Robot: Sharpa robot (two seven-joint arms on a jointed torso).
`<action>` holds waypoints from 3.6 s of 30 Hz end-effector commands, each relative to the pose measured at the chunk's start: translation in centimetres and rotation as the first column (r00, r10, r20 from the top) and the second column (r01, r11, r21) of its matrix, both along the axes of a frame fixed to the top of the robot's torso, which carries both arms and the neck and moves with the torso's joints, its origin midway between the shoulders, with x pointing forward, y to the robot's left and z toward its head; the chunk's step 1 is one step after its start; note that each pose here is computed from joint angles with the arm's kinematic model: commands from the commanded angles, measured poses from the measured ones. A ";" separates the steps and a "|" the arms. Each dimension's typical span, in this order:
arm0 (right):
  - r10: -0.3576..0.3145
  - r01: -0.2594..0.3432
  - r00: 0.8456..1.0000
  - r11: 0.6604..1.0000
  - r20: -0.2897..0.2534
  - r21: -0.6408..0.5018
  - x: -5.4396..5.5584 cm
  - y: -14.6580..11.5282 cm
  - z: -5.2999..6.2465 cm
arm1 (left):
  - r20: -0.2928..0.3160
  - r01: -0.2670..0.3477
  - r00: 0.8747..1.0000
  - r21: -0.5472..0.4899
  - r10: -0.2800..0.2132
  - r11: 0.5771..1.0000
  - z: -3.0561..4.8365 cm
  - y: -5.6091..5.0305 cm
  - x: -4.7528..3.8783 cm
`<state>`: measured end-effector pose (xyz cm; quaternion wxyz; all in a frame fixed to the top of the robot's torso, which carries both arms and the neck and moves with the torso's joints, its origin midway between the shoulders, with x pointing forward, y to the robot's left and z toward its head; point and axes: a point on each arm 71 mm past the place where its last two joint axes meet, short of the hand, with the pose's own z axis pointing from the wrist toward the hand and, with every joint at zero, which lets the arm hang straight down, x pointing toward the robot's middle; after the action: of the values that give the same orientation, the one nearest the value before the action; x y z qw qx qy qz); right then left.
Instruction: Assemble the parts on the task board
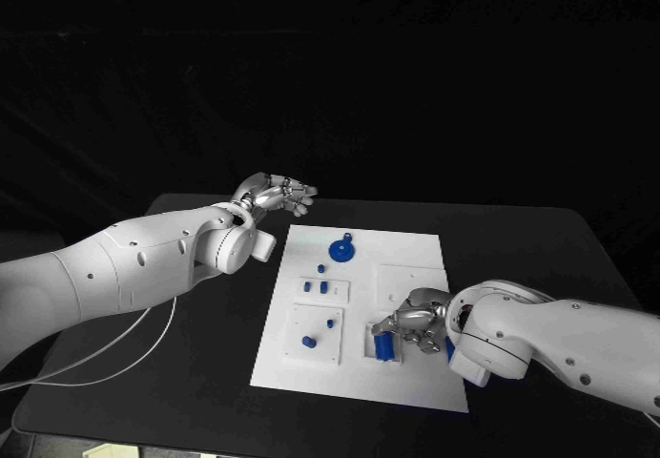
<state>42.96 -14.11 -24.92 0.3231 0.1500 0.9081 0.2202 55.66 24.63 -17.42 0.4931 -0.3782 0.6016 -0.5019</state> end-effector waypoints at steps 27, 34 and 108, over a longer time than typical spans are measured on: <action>0.017 -0.017 1.000 0.999 -0.017 -0.033 0.1 0.3 -1.0 | -0.001 0.009 1.000 -0.011 -0.009 1.000 0.10 -0.2 -0.04; 0.026 -0.026 1.000 0.999 -0.013 -0.031 0.0 0.4 -1.0 | -0.001 0.008 1.000 -0.011 -0.008 1.000 0.10 -0.2 -0.04; 0.130 -0.130 0.991 0.991 -0.043 -0.001 -1.4 -0.1 -1.3 | -0.005 0.008 1.000 -0.010 -0.008 1.000 0.04 0.0 -0.04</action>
<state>41.63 -14.17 -26.12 0.2896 0.0955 0.9234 0.2331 55.64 24.83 -17.47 0.4919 -0.3813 0.6025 -0.4996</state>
